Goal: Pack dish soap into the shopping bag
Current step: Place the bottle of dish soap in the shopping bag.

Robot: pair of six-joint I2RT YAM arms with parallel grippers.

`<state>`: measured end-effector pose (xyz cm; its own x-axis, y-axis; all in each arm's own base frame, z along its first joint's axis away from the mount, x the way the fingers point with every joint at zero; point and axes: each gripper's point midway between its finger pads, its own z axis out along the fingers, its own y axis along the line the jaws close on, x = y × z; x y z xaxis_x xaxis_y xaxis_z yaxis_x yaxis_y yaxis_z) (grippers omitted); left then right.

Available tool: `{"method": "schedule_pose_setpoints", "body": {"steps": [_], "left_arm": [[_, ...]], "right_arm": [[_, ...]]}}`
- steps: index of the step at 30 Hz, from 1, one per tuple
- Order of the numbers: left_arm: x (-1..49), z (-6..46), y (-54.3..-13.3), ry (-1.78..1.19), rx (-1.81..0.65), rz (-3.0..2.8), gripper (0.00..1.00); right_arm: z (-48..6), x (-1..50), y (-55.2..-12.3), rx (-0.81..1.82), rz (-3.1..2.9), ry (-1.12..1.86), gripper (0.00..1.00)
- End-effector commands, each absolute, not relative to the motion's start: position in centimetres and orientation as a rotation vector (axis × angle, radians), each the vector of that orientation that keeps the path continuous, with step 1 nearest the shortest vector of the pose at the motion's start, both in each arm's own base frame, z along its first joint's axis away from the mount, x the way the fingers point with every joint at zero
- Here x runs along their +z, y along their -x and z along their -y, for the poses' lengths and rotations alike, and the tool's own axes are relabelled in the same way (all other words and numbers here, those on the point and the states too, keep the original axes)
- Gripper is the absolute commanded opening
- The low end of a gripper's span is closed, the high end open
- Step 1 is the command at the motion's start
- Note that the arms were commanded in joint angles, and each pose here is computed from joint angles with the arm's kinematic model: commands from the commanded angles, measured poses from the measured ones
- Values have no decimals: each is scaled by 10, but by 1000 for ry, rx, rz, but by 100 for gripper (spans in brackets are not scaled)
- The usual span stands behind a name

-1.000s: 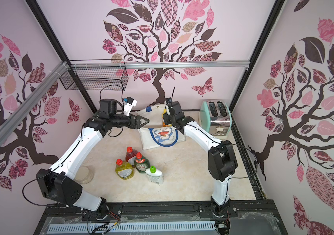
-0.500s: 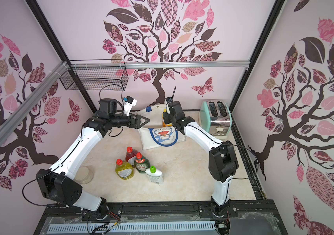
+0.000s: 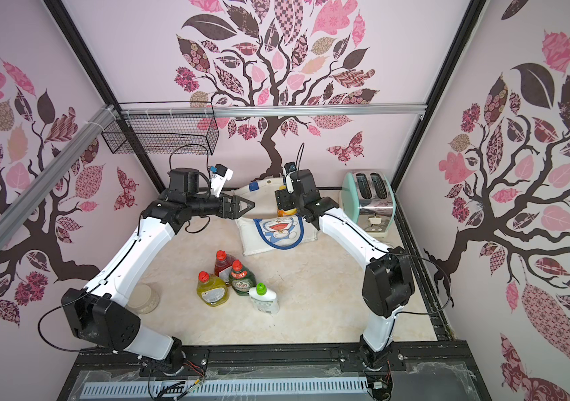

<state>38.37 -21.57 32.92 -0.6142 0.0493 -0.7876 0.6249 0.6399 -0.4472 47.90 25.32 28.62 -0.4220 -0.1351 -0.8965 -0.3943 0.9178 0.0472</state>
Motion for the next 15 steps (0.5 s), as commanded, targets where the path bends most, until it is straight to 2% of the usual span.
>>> {"method": "schedule_pose_setpoints", "body": {"steps": [1, 8, 10, 15], "left_arm": [[339, 209, -381, -511, -922, -2048, 98], [348, 193, -385, -441, -902, -2026, 98], [352, 183, -385, -406, -895, -2025, 98], [357, 163, -380, -342, -870, -2013, 98]], "right_arm": [[-252, 318, -460, 351, -1963, 427, 84], [-260, 346, -414, 461, -1952, 499, 94], [-274, 350, -391, 498, -1939, 577, 97], [-316, 345, -324, 703, -1907, 814, 98]]}}
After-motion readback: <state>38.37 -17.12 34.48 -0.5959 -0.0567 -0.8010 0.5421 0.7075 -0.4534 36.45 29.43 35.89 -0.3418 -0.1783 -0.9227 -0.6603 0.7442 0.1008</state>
